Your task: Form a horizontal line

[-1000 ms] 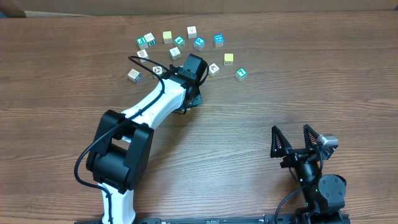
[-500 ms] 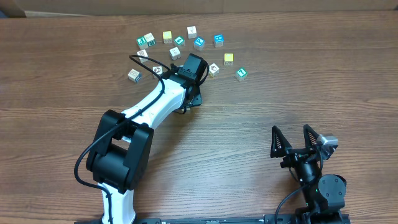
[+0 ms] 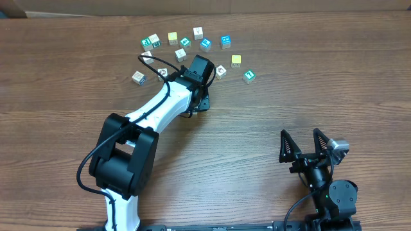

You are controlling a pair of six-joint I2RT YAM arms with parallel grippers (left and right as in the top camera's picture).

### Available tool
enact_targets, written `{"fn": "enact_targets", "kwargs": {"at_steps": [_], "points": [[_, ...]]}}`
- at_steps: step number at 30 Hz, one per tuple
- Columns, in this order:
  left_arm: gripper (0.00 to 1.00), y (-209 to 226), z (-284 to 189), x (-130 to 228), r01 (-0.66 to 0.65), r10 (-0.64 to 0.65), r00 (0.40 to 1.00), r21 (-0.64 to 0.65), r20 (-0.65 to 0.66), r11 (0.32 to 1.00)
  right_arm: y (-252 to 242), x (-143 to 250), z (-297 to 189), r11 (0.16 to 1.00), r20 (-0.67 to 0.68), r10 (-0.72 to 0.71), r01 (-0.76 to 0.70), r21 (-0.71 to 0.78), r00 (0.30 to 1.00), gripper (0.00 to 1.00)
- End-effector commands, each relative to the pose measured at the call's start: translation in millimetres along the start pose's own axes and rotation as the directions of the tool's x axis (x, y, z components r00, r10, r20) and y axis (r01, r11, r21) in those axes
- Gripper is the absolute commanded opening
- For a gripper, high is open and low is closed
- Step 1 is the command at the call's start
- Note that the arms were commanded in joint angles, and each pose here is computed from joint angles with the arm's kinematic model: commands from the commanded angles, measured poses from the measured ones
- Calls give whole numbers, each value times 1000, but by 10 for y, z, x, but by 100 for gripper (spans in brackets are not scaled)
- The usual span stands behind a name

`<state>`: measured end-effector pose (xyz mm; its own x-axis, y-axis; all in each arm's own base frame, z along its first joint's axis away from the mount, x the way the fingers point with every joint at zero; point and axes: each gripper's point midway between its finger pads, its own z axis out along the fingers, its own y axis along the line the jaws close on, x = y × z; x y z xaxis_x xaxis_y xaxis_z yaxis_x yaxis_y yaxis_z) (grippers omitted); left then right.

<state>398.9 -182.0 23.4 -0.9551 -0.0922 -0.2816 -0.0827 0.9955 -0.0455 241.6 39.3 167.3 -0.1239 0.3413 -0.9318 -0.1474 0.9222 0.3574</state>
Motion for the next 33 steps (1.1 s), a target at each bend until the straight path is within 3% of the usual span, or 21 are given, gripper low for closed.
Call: {"fn": "enact_targets", "kwargs": {"at_steps": [1,13,33], "points": [[44,-39,28,20,-25,25,1000,6,-15,1000,-1,-28,-6,1000,16,2,-2,-2,1000,100],[30,28,28,-24,-8,8,1000,-32,9,999,-1,-29,-6,1000,16,2,-2,-2,1000,100],[32,81,25,15,118,-118,993,-61,5,991,-1,-28,-6,1000,16,2,-2,-2,1000,100]]}}
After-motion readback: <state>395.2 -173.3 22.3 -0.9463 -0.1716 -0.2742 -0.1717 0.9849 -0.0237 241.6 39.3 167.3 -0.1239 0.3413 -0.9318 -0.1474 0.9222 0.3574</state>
